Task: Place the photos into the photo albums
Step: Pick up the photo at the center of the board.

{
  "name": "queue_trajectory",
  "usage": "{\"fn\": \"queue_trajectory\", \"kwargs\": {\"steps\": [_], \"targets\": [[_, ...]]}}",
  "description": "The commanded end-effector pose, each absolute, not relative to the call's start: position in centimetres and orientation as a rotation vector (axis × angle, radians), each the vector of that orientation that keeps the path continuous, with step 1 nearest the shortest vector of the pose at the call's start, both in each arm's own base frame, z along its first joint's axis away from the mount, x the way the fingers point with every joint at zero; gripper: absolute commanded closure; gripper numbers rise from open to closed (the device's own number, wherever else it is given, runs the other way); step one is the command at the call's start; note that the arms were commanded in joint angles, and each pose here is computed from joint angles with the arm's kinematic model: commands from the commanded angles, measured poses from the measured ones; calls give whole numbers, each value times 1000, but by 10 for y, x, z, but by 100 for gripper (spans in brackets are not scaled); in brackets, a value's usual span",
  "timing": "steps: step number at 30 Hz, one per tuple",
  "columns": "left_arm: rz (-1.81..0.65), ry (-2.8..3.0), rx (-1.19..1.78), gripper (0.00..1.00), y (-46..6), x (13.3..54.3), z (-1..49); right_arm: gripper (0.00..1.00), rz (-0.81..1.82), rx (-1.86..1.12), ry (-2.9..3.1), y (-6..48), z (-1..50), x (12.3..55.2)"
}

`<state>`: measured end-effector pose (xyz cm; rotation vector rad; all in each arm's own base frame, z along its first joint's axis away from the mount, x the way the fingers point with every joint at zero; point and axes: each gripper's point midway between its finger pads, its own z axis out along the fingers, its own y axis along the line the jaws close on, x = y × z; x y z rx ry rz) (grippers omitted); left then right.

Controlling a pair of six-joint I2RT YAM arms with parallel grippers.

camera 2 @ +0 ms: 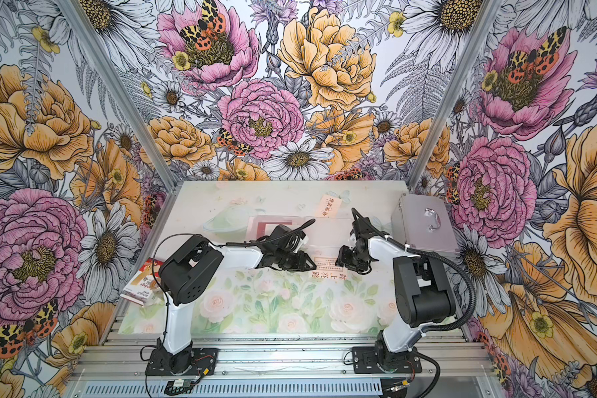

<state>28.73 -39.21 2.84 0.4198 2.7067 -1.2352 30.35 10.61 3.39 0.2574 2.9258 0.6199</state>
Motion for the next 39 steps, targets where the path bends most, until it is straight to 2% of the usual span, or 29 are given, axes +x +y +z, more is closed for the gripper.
{"fn": "queue_trajectory", "kwargs": {"steps": [1, 10, 18, 39], "targets": [[-1223, 2732, 427, 61, -394, 284, 18, 47, 788, 223, 2830, 127, 67, 316], [-1217, 2735, 426, 61, -392, 283, 17, 48, 931, 205, 2739, 141, 103, 321], [-1217, 2730, 427, 61, -392, 283, 19, 53, 970, 203, 2728, 145, 109, 319], [-1221, 2717, 425, 61, -393, 285, 25, 91, 948, 195, 2758, 144, 98, 315]]}}
